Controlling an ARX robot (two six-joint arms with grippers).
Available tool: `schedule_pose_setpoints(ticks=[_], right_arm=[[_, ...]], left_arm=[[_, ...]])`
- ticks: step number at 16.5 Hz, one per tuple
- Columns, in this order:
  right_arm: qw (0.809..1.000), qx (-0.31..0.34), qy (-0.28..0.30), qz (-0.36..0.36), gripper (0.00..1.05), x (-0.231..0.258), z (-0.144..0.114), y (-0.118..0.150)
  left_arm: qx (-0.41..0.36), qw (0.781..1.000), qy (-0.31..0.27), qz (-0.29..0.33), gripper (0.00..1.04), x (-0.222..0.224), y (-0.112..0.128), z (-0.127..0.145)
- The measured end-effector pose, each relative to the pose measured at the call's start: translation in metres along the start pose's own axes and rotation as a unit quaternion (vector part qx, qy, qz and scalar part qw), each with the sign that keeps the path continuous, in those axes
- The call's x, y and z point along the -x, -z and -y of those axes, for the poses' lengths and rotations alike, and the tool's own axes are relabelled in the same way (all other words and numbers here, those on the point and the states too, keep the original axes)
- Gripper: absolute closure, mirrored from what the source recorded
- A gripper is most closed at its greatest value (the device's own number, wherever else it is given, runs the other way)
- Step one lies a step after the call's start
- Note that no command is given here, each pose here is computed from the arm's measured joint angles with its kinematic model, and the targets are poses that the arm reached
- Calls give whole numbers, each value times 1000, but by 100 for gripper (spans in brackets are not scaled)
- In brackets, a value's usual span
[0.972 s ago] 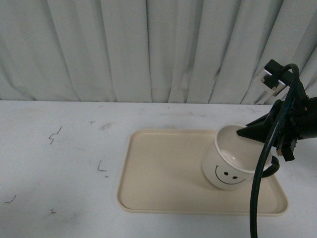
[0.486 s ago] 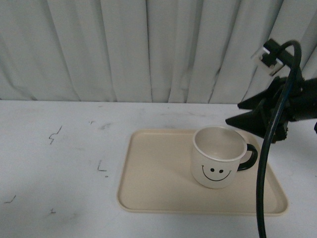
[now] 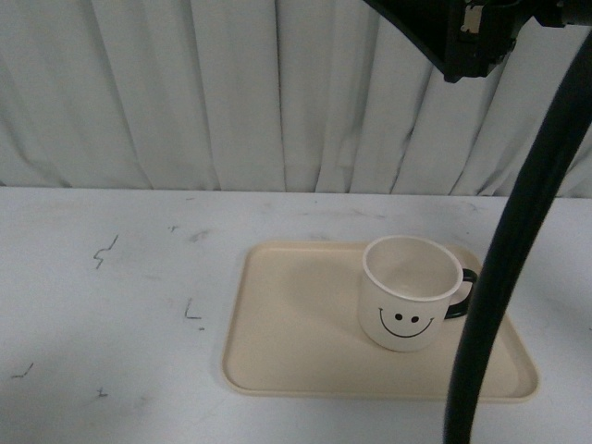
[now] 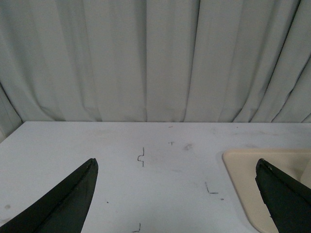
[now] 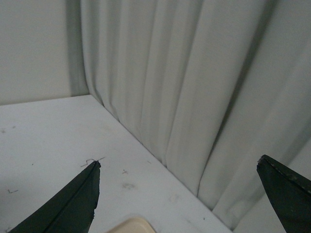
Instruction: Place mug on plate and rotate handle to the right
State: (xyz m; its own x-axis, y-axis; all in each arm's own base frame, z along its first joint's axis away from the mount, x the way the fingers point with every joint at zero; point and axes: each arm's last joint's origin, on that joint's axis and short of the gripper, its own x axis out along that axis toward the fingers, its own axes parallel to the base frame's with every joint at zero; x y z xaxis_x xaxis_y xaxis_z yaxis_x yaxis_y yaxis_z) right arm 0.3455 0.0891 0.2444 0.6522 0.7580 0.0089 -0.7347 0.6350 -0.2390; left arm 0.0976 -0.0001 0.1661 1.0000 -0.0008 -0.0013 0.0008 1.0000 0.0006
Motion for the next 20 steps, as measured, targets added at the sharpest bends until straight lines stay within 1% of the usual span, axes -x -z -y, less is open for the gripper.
schedule_pose_setpoints(ticks=[1,2,3,4,5,6,8,10,13,15,17,18,19,20], right_arm=[[998,-26,56,-9,10,2,0,5],[982,-61,177,-32,21,11,-6,15],[951,-85,292,-57,33,32,-16,26],[924,-90,366,-61,44,52,-19,29],[909,-91,403,-52,53,68,-21,27],[903,-93,417,-45,64,83,-26,27],[902,-101,414,-62,90,110,-45,40],[904,-103,409,-66,103,123,-56,44],[901,-101,418,-58,103,147,-69,44],[903,-104,413,-65,103,159,-79,48],[905,-103,409,-61,103,173,-82,49],[900,-102,420,-62,103,179,-83,49],[900,-103,418,-62,103,183,-88,49],[903,-95,418,-44,103,186,-92,52]], left_arm=[[0,1000,0,0,7,0,0,0],[0,1000,0,0,7,0,0,0],[0,1000,0,0,7,0,0,0],[0,1000,0,0,7,0,0,0],[0,1000,0,0,7,0,0,0],[0,1000,0,0,7,0,0,0],[0,1000,0,0,7,0,0,0],[0,1000,0,0,7,0,0,0],[0,1000,0,0,7,0,0,0],[0,1000,0,0,7,0,0,0],[0,1000,0,0,7,0,0,0],[0,1000,0,0,7,0,0,0],[0,1000,0,0,7,0,0,0],[0,1000,0,0,7,0,0,0]])
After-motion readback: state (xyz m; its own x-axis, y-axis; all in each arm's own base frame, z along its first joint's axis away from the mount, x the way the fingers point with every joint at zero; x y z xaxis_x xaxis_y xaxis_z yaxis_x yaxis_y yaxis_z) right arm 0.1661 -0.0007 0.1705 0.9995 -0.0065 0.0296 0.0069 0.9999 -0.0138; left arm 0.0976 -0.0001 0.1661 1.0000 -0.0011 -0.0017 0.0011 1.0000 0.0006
